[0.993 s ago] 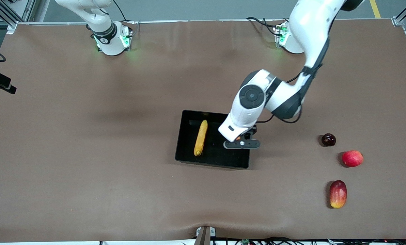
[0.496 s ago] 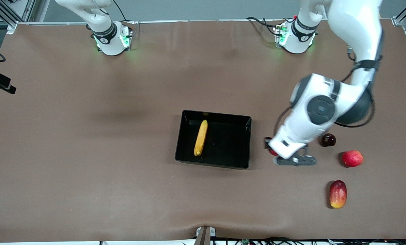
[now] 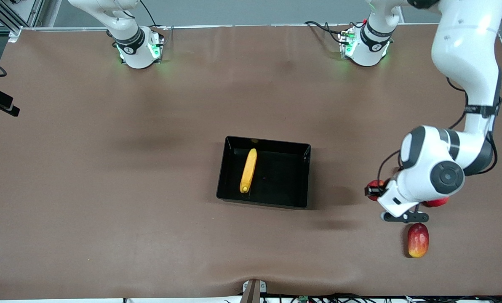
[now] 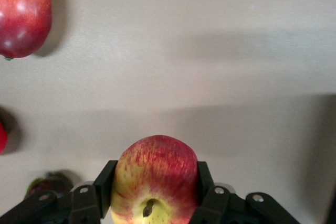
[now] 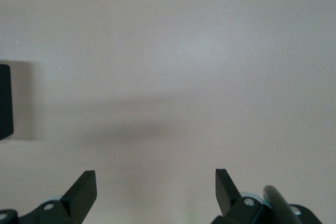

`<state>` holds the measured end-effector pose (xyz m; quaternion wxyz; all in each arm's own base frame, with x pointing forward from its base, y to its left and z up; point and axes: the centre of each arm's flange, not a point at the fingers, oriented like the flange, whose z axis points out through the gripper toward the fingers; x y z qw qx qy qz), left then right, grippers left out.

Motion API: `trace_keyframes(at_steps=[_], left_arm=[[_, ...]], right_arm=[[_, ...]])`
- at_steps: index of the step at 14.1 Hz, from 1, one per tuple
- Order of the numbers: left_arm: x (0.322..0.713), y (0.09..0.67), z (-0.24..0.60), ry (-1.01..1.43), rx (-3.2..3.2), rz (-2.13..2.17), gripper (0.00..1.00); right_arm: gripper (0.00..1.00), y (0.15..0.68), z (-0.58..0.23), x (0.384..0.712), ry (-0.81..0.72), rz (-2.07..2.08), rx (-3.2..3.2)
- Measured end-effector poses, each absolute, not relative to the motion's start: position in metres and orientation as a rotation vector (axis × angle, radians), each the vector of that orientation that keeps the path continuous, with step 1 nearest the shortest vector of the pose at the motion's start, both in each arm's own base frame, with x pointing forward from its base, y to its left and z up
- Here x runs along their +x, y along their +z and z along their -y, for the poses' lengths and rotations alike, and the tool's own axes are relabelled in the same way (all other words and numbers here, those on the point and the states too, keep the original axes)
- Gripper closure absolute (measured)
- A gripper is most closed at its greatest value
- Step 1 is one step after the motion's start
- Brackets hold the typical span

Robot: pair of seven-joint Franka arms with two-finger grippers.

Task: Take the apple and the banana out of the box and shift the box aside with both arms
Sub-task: 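Carry the apple out of the tray and set it beside the plum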

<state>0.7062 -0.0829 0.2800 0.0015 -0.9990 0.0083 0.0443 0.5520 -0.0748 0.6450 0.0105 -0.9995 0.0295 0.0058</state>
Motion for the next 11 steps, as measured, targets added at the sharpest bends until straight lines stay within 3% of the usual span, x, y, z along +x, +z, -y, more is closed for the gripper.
trace_keyframes(at_steps=[11], left_arm=[[0.719, 0.218, 0.027, 0.032, -3.034, -0.104, 0.36]], right_arm=[[0.0, 0.645, 0.075, 0.552, 0.018, -0.095, -3.119]])
